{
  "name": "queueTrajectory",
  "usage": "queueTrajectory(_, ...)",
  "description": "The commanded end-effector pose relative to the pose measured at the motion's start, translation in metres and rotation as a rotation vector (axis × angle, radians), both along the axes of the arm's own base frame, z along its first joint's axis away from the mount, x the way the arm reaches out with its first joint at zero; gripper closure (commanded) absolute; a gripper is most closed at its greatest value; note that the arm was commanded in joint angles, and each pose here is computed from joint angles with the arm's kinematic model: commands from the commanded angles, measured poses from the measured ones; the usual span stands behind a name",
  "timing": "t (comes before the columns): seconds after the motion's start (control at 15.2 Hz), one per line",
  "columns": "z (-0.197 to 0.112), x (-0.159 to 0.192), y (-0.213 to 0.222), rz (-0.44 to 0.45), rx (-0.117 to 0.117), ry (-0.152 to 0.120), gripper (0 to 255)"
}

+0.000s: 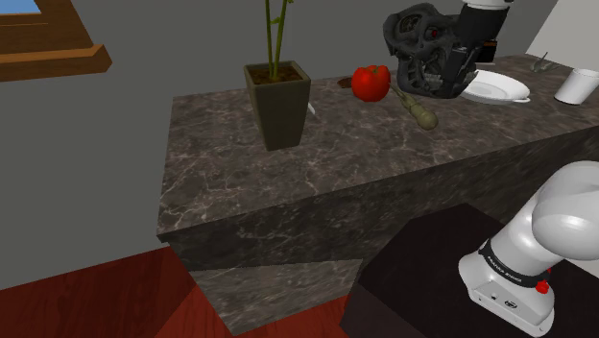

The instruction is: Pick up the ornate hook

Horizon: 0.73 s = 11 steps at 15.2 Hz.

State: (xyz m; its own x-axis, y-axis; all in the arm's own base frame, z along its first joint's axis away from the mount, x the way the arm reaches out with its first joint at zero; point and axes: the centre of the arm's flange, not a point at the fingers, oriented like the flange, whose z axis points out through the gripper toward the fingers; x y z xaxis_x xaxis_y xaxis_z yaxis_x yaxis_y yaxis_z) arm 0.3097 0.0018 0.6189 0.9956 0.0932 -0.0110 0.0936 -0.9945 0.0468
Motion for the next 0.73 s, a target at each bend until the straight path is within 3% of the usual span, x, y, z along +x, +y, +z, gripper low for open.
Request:
queueTrajectory(0.0, 0.0, 0.0, 0.0, 0.0, 0.0, 0.0, 0)
queueTrajectory(0.66, -0.074, 0.063, -0.083, -0.175, -0.028, -0.028, 0)
